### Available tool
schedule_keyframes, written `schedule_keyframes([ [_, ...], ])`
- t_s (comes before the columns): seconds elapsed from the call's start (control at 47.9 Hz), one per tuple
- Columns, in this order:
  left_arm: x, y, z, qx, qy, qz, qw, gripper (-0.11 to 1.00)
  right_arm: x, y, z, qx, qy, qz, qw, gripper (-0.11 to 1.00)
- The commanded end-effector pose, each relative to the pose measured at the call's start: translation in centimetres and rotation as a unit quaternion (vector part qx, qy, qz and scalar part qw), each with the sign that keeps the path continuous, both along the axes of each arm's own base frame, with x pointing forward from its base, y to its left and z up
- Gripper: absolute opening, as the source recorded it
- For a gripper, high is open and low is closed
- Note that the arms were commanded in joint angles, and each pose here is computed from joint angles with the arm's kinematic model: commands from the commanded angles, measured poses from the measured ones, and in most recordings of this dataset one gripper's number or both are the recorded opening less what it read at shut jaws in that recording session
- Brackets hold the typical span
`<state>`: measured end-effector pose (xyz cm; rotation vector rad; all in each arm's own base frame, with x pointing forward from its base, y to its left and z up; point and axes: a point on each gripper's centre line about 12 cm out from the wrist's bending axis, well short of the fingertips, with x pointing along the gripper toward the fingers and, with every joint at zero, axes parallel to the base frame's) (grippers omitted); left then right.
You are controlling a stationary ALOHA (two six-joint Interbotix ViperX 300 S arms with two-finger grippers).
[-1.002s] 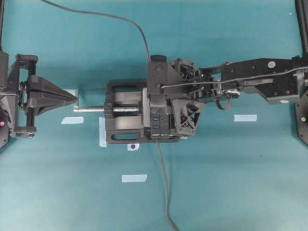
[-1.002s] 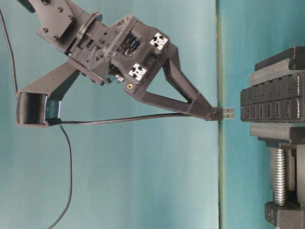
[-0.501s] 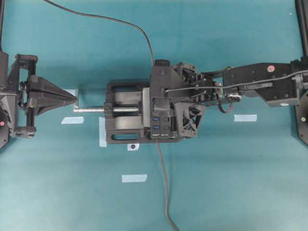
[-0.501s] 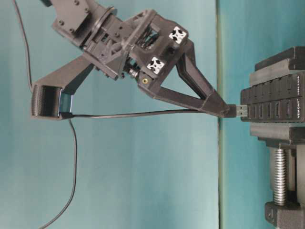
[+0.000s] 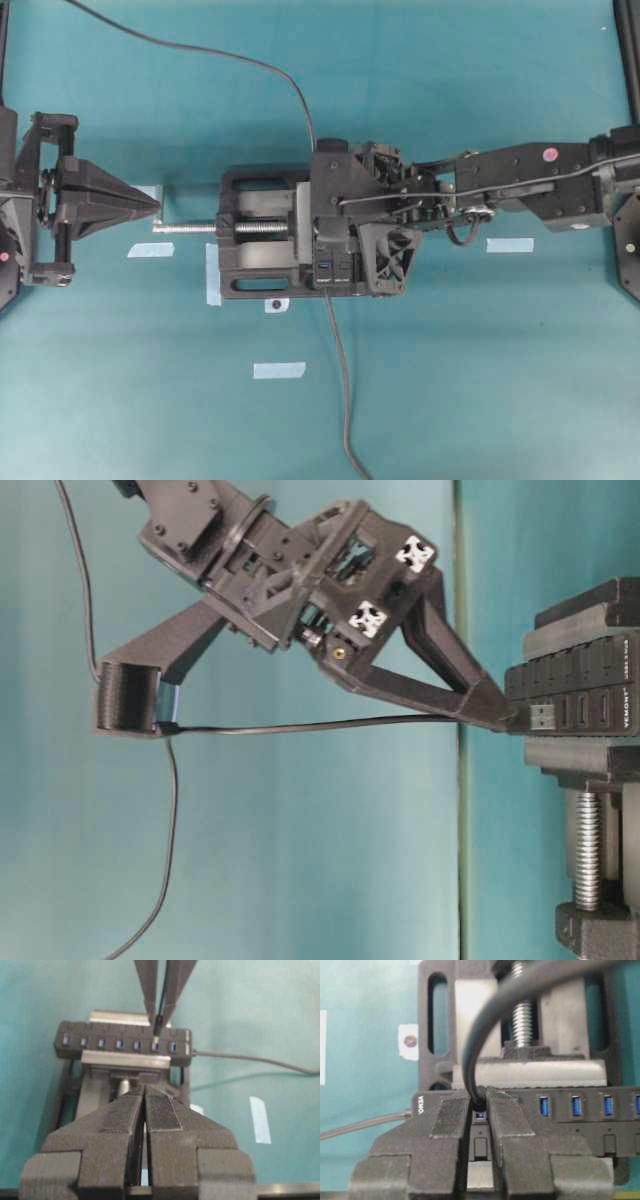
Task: Insert the USB into the second port from the front of the fixed hub.
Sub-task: 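Carry the plug with the right gripper to the second port from front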
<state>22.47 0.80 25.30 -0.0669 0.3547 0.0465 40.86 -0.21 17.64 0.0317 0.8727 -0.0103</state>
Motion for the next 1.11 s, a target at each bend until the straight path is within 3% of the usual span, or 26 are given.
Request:
schedule_keyframes([
  [0.0, 0.2, 0.1, 0.7, 0.0, -0.011, 0.002, 0.9999, 0.0, 0.2, 0.2, 0.7, 0.0, -0.011, 0.001, 0.9999, 0.1],
  [1.086, 0.3, 0.0, 0.6, -0.001, -0.01, 0.001, 0.9999, 0.0, 0.1, 0.1, -0.5, 0.001, 0.007, 0.0, 1.0, 0.1],
])
